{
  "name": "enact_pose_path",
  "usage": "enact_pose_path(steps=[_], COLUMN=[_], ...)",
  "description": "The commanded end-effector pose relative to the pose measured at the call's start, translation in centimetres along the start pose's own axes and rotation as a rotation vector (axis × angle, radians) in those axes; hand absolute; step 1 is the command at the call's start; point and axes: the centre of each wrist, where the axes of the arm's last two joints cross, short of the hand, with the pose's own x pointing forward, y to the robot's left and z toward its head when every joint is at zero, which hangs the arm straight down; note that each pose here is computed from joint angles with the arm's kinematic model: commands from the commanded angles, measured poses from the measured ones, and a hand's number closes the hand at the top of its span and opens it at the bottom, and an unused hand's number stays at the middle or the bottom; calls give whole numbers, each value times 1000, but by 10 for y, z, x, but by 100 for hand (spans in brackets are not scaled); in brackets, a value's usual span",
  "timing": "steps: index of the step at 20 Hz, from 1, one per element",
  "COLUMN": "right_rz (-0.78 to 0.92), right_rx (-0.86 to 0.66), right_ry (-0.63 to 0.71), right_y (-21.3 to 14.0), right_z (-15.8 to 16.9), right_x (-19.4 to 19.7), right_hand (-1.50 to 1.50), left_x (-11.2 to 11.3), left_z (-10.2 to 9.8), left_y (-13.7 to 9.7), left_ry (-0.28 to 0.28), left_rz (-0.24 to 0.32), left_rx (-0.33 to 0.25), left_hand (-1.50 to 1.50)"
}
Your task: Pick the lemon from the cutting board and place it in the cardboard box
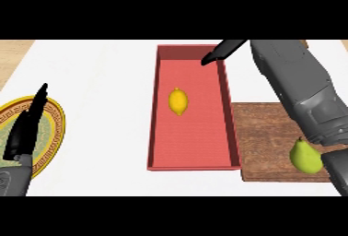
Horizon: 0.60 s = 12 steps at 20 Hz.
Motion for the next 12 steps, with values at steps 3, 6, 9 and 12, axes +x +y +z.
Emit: enact_pose_path(steps=[3,6,9,12], right_rz=[25,55,65,120], right_rx=[-73,-65,-38,-8], right_ry=[28,22,32,53], right_y=[-63,-99,-109,-121], right_z=[44,71,92,98], right_x=[5,17,8,19], right_hand=[-150,-150,-150,-150], left_x=[13,11,21,13], left_z=[-7,-4,-5,-7], left_y=[5,-10,-4,-5], left_ry=[-25,-29,-33,-41], left_rz=[0,2,-1,-1], left_rx=[-5,-25,-30,-36], left_hand=[0,0,0,0])
